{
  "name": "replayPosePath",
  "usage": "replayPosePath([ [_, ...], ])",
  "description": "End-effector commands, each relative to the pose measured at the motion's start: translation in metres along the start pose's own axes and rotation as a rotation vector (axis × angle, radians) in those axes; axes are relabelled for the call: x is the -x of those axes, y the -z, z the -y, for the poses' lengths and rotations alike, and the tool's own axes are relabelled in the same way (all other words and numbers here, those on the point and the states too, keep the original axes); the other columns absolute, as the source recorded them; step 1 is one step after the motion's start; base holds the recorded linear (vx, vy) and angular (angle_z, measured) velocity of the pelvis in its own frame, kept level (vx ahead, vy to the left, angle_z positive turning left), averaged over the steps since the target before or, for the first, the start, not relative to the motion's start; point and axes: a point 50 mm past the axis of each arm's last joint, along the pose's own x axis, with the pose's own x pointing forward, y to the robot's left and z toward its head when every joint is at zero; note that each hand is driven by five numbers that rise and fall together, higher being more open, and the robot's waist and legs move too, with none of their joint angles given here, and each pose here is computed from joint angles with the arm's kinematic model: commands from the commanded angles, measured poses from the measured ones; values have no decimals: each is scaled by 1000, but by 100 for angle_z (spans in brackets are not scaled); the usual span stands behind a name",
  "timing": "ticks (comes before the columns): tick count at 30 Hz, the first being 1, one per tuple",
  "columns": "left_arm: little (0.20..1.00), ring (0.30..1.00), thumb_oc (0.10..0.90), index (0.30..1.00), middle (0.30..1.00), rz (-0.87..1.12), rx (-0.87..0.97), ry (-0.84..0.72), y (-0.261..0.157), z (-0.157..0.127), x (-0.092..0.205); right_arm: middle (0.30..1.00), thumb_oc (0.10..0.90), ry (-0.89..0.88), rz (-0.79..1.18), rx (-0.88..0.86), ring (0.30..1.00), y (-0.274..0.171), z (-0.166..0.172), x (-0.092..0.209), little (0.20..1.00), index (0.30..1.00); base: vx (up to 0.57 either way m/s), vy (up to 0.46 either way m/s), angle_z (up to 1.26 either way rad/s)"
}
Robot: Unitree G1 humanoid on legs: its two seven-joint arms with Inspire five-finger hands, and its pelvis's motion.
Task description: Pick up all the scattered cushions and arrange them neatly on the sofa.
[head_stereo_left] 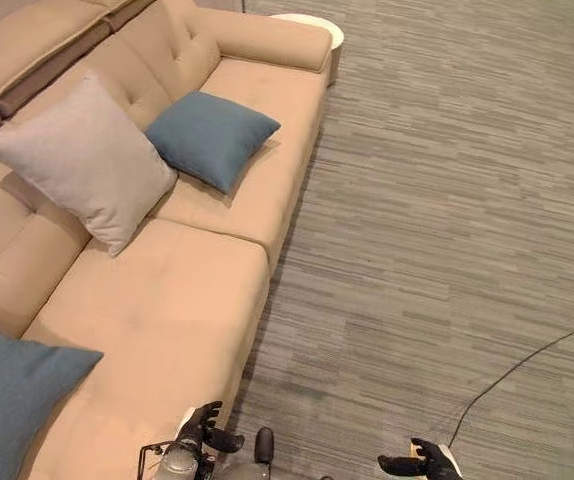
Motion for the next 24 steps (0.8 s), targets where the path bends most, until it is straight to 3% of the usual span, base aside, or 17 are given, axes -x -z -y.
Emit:
replayPosePath([
  [1, 900, 900, 800, 900, 900, 42, 47, -36, -7, -5, -1, 900, 800, 73, 37, 10, 900, -6, 27, -3, 900, 900, 122, 59, 14],
  [12, 900, 900, 800, 900, 900, -2, 33, -12, 5, 3, 1, 900, 800, 63, 76, 20, 900, -10, 34, -3, 900, 900, 326, -174, 0],
  [16, 900, 900, 800, 900, 900, 42, 43, 8, -9, 8, -1, 900, 800, 82, 97, -27, 900, -15, 37, -3, 900, 900, 138, -323, 23],
  [24, 900, 900, 800, 900, 900, 30, 48, 36, -7, 25, 1, 900, 800, 62, 134, 49, 900, -20, 17, -1, 900, 900, 216, -109, -6],
])
